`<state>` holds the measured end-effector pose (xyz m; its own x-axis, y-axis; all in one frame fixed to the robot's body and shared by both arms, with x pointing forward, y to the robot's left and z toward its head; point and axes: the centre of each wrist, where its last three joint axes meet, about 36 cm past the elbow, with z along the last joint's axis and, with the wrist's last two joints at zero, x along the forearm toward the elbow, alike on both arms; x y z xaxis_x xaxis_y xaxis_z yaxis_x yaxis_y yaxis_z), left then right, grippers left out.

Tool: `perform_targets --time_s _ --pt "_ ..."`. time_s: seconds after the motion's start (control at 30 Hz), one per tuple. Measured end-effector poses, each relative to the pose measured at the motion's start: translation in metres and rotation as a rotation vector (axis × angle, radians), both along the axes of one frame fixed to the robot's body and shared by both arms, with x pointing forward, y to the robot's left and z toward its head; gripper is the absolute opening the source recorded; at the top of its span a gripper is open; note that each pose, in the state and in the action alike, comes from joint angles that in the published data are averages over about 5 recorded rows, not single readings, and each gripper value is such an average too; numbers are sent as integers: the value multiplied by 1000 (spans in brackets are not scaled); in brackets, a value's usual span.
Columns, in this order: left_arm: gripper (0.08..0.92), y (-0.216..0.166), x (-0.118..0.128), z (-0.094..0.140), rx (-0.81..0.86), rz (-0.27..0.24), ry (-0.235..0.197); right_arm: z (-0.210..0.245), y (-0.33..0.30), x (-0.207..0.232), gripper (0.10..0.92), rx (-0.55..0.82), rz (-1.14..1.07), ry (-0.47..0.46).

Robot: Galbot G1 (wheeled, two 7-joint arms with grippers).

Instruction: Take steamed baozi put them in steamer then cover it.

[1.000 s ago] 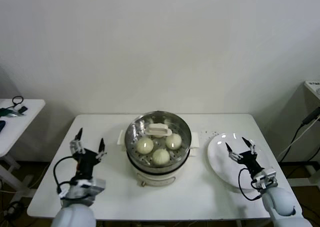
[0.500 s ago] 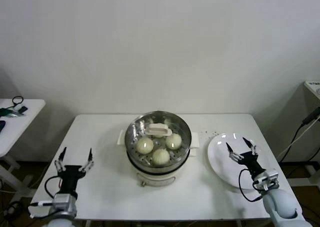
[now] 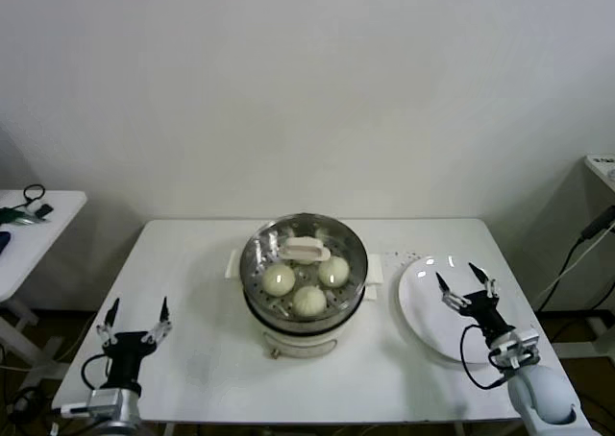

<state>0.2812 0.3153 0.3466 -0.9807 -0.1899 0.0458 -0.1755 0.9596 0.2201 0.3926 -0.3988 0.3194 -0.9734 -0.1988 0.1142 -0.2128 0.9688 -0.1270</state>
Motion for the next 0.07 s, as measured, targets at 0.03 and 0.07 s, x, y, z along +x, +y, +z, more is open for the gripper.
perform_targets --time_s 0.03,0.07 --pt "823 0 0 -1 -1 0 -1 0 0 0 823 0 0 0" --pt "823 0 0 -1 -2 -1 -1 0 0 -1 823 0 0 -1"
